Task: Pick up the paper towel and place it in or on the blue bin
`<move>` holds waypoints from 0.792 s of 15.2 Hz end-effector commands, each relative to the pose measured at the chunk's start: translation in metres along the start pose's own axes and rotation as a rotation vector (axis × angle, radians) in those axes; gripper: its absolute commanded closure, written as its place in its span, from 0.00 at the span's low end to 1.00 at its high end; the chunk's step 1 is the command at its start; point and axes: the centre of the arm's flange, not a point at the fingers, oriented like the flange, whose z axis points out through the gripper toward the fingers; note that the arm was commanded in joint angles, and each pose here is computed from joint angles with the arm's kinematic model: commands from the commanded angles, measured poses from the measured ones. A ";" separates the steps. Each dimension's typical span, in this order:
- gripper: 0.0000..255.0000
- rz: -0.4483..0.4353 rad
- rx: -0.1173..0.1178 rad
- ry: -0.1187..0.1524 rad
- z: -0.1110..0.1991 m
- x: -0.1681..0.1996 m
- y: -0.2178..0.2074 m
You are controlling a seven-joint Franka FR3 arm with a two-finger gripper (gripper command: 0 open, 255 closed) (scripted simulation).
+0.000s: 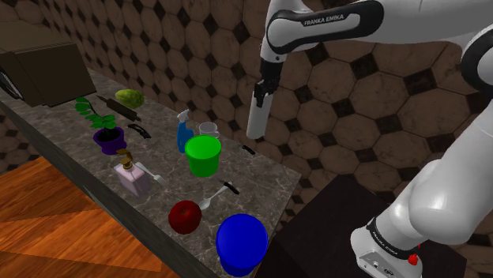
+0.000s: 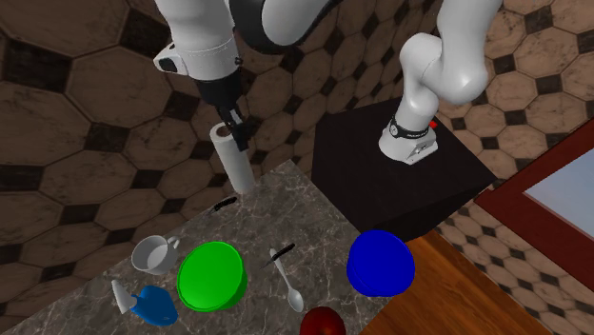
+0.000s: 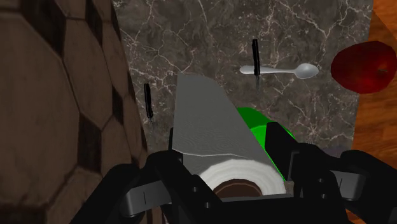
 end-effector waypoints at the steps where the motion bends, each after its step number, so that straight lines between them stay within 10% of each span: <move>1: 1.00 0.001 0.000 0.000 -0.003 -0.014 -0.021; 12: 1.00 0.001 0.000 0.000 -0.020 -0.092 -0.142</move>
